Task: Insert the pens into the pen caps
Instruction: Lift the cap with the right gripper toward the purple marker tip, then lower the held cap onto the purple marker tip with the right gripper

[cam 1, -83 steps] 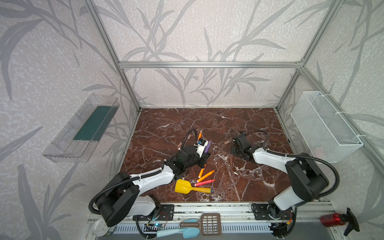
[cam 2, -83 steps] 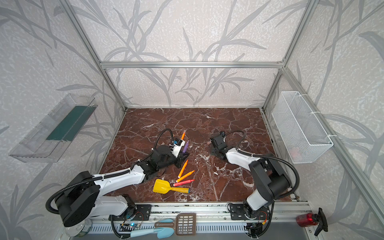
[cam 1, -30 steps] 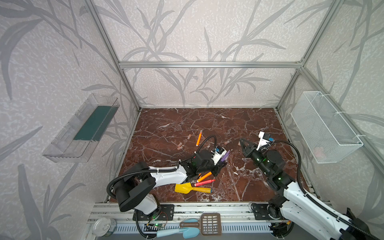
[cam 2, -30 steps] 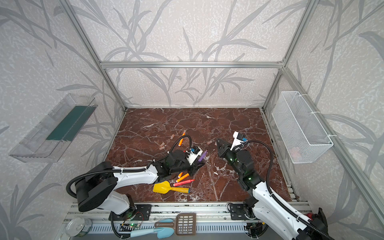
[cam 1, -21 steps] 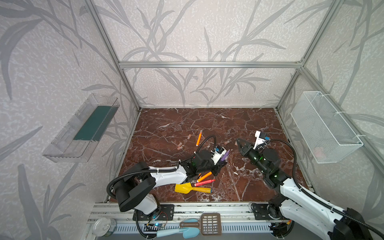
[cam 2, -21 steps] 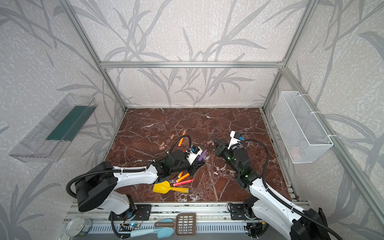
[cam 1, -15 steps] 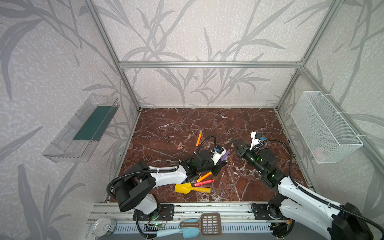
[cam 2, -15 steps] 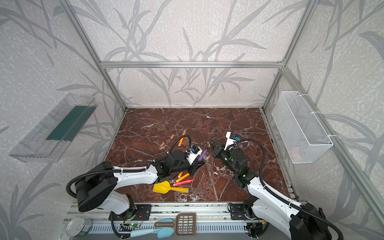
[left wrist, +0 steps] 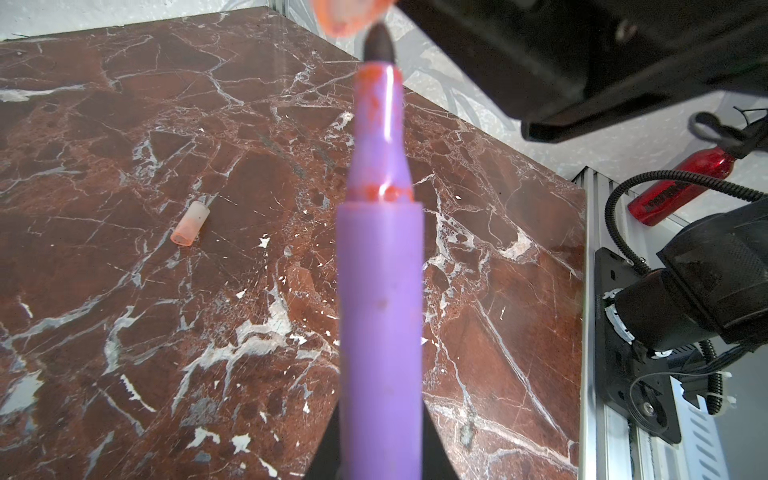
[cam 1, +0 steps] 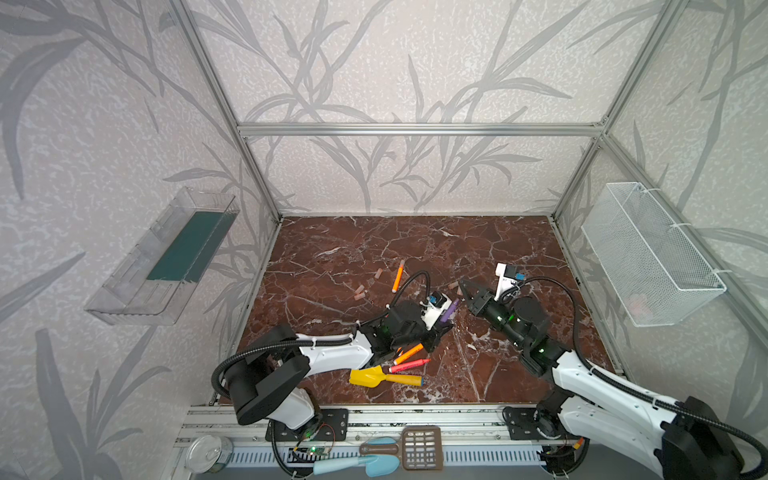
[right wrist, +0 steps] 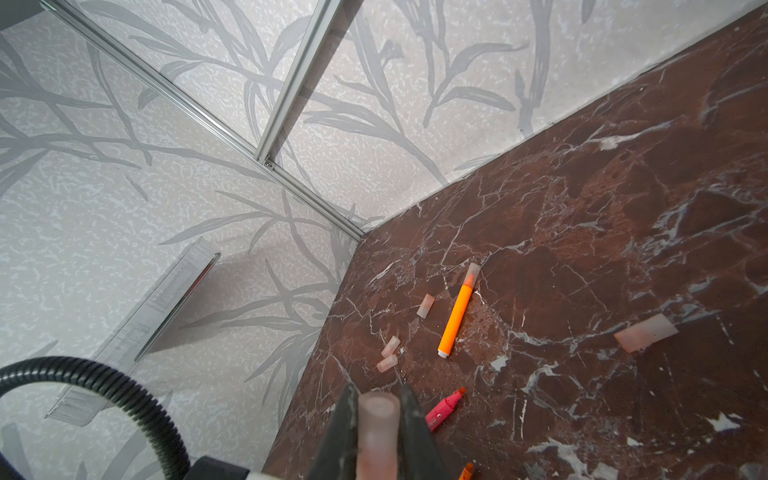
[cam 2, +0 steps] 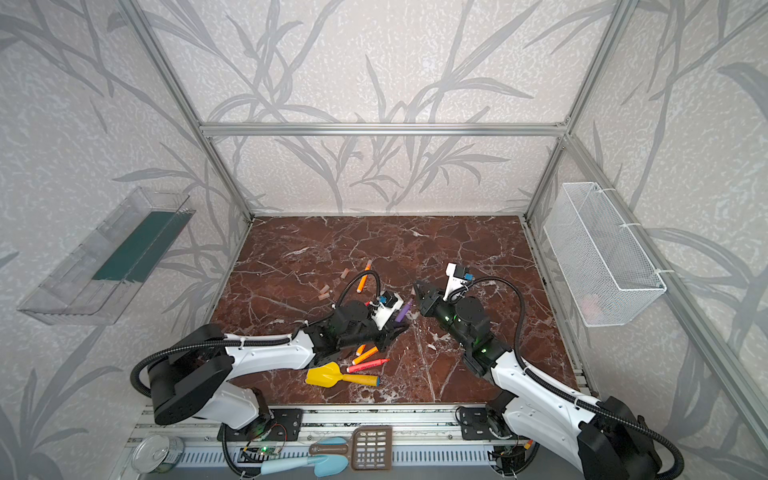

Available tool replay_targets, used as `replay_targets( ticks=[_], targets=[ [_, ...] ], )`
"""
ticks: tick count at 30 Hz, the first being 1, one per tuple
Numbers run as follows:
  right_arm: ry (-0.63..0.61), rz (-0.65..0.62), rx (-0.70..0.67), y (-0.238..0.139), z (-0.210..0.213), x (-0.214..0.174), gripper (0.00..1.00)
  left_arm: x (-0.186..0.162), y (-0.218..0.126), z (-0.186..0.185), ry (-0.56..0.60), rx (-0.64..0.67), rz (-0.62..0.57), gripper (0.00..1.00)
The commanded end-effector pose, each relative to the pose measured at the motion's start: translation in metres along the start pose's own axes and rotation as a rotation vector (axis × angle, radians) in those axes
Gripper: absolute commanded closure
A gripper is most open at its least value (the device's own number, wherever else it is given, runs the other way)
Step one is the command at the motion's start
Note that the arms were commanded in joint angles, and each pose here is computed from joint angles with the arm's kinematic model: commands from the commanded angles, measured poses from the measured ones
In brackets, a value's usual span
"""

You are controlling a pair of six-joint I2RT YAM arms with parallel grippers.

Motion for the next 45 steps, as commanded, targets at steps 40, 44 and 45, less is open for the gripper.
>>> replay_targets(
  ticks=[40, 44, 45],
  targets=[
    [-0.030, 0.193, -0.003, 0.015, 0.030, -0.032, 1.00, 0.060, -0.010, 0.008, -0.097, -0.071, -0.144, 1.00],
    [-0.062, 0.189, -0.045, 0.015, 0.032, -0.034, 1.00, 0.060, -0.013, 0.013, -0.071, 0.024, -0.145, 1.00],
    [-0.074, 0.191, -0.055, 0.015, 0.033, -0.034, 1.00, 0.061, -0.014, 0.014, -0.063, 0.050, -0.148, 1.00]
  ],
)
Point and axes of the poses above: each gripper's point midway between its finger pads, its own y axis out along the fingers, its own z axis along the line the jaws close on, x = y × z, the point moved 9 cm from there along -y, back along the fingers, and after that the axes turned 8 degrees about -y, right-handed, at the moved point
